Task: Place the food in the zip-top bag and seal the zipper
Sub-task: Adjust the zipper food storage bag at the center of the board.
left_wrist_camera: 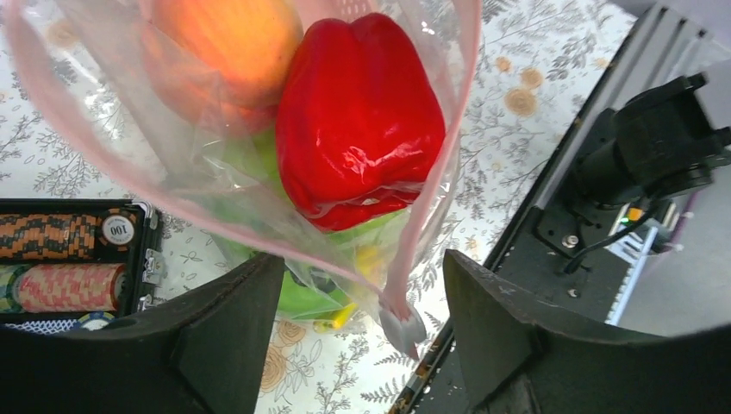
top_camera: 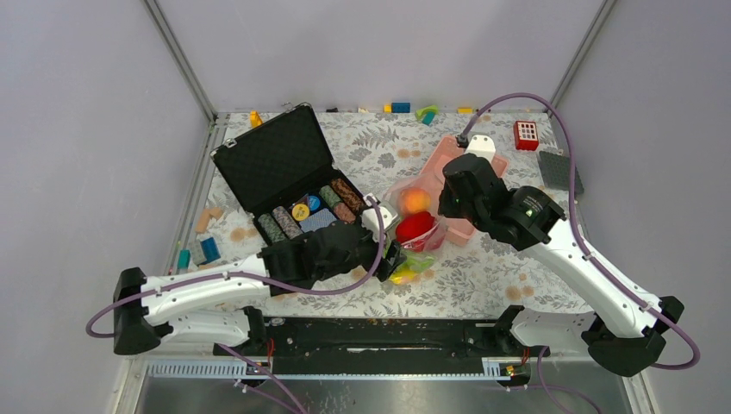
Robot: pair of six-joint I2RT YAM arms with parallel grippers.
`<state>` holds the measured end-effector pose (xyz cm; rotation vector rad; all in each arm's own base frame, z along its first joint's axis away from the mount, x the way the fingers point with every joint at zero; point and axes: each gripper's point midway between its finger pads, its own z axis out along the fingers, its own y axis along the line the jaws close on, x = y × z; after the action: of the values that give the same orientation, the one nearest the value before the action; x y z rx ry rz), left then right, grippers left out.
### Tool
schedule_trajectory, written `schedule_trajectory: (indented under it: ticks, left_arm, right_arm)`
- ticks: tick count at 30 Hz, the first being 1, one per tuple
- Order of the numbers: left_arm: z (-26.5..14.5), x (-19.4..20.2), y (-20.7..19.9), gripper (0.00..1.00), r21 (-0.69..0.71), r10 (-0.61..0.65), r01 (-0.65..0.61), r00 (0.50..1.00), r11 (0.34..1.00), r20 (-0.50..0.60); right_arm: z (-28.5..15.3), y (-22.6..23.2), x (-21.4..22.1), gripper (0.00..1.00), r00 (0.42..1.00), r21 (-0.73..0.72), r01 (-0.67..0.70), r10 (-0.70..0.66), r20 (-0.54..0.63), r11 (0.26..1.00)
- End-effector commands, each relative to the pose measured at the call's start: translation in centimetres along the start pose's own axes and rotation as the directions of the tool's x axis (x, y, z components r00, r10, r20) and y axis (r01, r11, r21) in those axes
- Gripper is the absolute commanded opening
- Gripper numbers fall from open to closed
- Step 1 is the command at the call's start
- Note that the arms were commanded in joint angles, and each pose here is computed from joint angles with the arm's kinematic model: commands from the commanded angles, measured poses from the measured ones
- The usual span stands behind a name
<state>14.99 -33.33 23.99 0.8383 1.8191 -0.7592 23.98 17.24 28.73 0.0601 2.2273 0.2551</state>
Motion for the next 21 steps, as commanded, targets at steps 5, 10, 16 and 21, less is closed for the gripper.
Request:
schedule_trajectory:
  ticks: [5, 10, 16, 21]
  left_arm:
    - [1.1, -2.8, 0.6, 0.22, -0.084, 0.040, -0.034, 0.997, 0.996, 0.064]
    - [-0.3, -4.1, 1.6, 0.00, -0.131, 0.115, -0.104, 0.991, 0.986, 0.075]
    - [-3.7, -6.6, 3.2, 0.00, -0.176, 0.296, -0.279, 0.952, 0.944, 0.076]
    - [-5.1, -6.3, 4.4, 0.00, -0.193, 0.443, -0.429, 0.896, 0.882, 0.030]
  right_arm:
    - [-1.4, -0.5, -2.4, 0.00, 0.995, -0.004, -0.050, 0.050, 0.090, 0.999]
    - [-1.8, -0.1, -1.8, 0.00, 0.997, -0.062, 0.041, -0.037, 0.062, 0.997]
    - [-2.7, -1.9, -1.4, 0.00, 0.970, -0.057, 0.234, -0.229, 0.084, 0.970]
    - [-2.8, 0.0, -1.0, 0.15, 0.904, -0.207, 0.417, -0.380, 0.197, 0.885]
